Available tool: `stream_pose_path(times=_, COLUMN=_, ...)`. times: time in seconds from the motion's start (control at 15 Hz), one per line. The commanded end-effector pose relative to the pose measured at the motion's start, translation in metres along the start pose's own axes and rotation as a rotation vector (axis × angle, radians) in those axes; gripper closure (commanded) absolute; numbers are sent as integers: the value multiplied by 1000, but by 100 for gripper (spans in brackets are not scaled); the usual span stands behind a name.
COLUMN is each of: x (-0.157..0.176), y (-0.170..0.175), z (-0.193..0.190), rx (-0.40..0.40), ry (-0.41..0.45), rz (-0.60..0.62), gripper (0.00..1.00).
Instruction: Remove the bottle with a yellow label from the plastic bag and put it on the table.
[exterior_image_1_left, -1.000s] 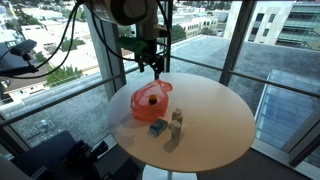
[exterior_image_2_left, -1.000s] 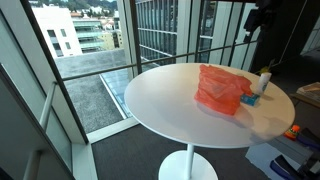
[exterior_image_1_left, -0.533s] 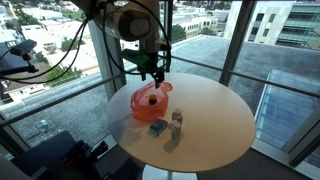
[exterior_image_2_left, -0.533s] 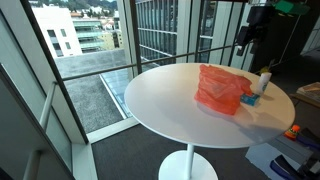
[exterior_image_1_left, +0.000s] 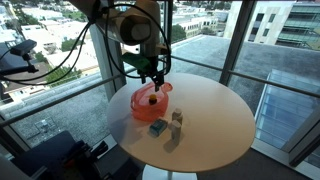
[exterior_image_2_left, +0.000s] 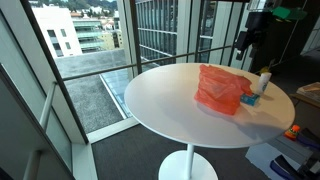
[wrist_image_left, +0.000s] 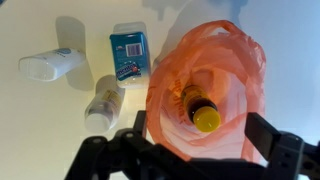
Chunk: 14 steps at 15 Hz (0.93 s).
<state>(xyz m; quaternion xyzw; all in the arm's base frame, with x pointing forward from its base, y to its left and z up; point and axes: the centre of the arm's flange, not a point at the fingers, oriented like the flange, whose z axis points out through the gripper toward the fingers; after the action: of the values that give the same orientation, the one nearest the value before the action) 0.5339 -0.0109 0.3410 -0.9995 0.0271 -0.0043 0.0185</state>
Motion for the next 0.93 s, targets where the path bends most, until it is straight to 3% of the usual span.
stream_pose_path(times=0.0, x=5, y=5, z=18, rx=-18, ry=15, rz=2, gripper=0)
stream_pose_path(times=0.87, x=22, y=-12, z=66, rx=-15, ry=18, rz=-18, gripper=0)
